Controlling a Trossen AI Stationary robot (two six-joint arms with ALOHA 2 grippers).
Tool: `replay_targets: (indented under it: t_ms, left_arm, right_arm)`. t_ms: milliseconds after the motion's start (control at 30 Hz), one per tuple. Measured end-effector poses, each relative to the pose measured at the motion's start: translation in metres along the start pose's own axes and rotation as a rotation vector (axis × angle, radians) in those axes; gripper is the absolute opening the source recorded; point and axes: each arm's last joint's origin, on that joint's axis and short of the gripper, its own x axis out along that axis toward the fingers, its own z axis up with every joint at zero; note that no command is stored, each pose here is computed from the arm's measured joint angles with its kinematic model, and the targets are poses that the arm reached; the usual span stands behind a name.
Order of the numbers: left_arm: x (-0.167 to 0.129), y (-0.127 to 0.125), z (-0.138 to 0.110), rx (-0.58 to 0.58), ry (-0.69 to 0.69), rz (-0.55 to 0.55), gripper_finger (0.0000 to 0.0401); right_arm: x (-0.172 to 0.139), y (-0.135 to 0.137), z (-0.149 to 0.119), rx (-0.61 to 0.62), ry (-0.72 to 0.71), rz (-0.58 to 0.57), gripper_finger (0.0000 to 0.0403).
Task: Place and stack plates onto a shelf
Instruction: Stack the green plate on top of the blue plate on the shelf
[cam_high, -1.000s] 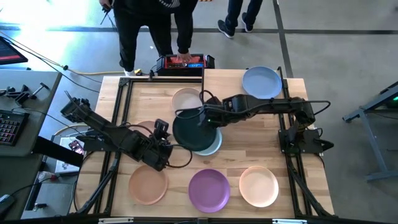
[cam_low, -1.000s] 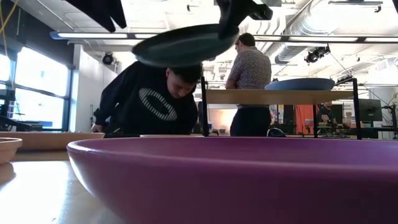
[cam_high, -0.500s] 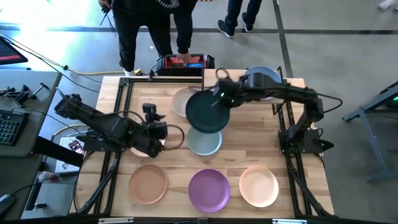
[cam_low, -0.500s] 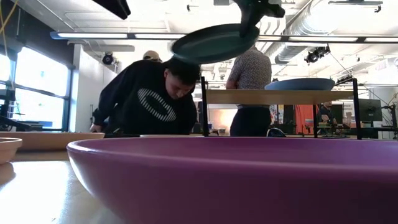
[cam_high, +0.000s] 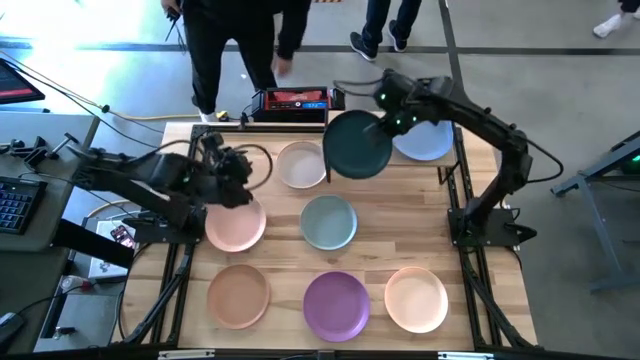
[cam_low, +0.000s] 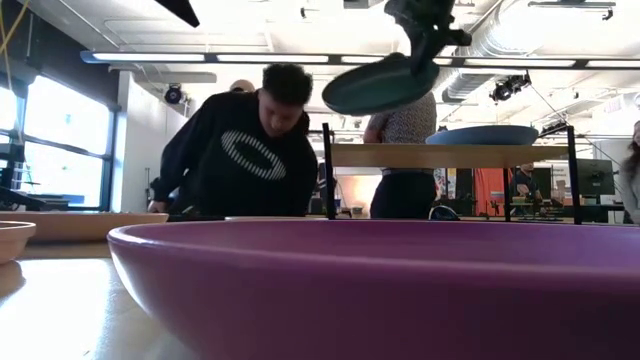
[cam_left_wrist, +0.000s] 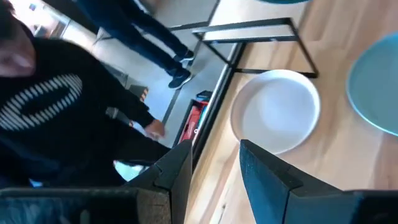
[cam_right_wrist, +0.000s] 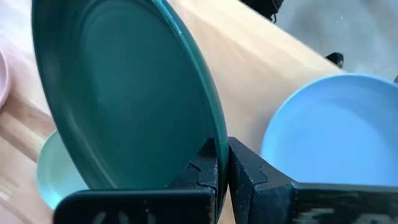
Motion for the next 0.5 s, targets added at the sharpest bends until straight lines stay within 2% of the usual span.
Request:
replay_targets:
  t_ms: [167, 500]
  left_arm:
    - [0.003, 0.016, -0.004, -0.059, 0.020, 0.036, 0.0122]
    - [0.013, 0.036, -0.010, -0.138, 0.075, 0.108, 0.0122]
  right_arm:
    - [0.004, -0.024, 0.010, 0.019, 0.011, -0.005, 0.0000]
    - [0.007, -0.063, 0.021, 0.026, 0.045, 0.079, 0.0000]
